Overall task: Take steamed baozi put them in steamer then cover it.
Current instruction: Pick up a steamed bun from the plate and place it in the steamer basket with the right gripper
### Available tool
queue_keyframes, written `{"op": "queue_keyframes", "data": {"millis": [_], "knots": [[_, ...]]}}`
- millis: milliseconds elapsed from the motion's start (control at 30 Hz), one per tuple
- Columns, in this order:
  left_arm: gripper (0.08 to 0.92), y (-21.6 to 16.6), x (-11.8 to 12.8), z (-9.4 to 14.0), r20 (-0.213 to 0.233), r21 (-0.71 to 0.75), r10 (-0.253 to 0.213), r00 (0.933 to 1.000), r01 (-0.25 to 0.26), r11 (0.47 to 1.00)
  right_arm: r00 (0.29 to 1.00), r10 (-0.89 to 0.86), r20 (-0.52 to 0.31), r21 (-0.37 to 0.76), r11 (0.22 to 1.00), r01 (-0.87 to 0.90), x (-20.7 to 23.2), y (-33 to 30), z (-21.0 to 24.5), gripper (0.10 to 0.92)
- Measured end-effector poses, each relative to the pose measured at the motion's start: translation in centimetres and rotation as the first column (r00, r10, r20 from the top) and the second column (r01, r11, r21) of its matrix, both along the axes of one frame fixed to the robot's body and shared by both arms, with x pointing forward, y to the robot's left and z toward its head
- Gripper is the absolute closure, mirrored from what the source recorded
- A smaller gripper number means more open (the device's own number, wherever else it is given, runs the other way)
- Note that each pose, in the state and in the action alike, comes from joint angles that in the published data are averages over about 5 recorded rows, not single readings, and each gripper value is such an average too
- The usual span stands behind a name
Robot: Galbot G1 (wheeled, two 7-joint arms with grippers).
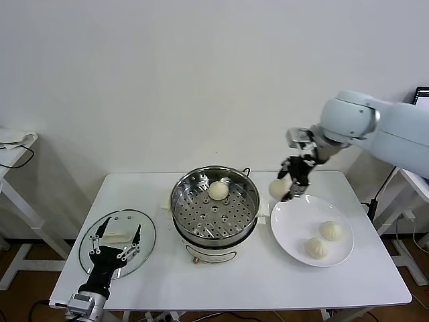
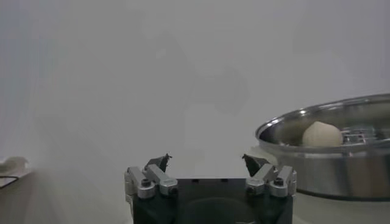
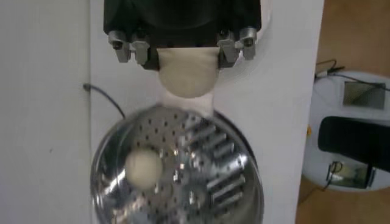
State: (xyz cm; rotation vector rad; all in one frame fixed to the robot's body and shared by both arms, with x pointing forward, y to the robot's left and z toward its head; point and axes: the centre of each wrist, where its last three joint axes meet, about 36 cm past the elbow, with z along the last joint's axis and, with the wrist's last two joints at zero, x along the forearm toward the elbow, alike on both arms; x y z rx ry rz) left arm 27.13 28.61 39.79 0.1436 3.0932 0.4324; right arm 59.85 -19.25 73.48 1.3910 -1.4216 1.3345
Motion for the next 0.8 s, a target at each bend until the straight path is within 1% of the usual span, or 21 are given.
{"op": "queue_keyframes", "data": {"millis": [167,467,800], "knots": [[0.177,0.3,0.1,0.1,0.002,0.005,0.009,1.0000,-0.009,1.000,0.999,0.043,-0.017,-0.023,0.999,-0.043,0.5,5.1,-0.6,0.386],[0.177,1.0,-0.1,0.2,-0.004,0.015,0.025,0.9997,-0.025,1.000,0.993,0.107,-0.048,-0.049,0.993,-0.110,2.3,13.4,-3.4,0.378],[0.177,1.2,-0.3,0.0,-0.014,0.022,0.031,0.9994,-0.030,0.999,0.990,0.125,-0.071,-0.062,0.990,-0.129,5.0,19.2,-7.5,0.369]]}}
